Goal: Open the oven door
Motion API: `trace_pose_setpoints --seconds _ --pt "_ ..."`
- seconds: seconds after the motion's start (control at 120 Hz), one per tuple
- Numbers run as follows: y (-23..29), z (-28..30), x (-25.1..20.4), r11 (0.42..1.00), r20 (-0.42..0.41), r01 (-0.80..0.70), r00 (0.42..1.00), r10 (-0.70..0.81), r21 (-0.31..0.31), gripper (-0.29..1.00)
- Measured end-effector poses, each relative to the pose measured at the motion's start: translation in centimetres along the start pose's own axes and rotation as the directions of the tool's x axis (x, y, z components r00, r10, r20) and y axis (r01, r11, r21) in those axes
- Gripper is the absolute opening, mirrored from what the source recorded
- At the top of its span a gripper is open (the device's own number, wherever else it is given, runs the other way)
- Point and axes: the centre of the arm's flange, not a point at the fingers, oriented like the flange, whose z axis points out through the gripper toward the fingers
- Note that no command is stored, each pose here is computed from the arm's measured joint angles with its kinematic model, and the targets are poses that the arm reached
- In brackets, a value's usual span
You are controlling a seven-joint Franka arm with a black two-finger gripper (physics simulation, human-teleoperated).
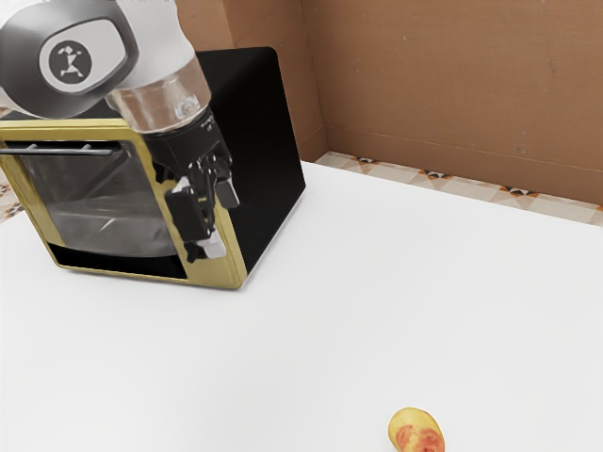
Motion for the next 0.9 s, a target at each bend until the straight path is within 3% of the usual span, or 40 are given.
trace_pose_setpoints --seconds 0.2,0.4,0.458,0.617,0.692,0.8,0.9 --pt "-0.8 0.1 -0.3 0.996 -0.011 0.084 0.996 -0.084 -0.013 0.7" --pt "7.1 -1.9 -3.0 0.975 0.015 0.114 0.993 -0.113 -0.193 0.7" --pt "10.6 -2.5 1.4 0.952 0.03 0.187 0.982 -0.185 -0.241 0.7" --pt "15.0 -4.9 19.2 0.84 0.073 0.426 0.901 -0.428 -0.336 0.7" --pt "14.0 -4.6 25.6 0.788 0.091 0.493 0.863 -0.497 -0.369 0.7" --pt "10.9 -4.4 14.7 0.871 0.089 0.251 0.968 -0.235 -0.422 0.7" --pt "10.0 -5.2 13.9 0.879 0.071 0.134 0.991 -0.114 -0.459 0.7"
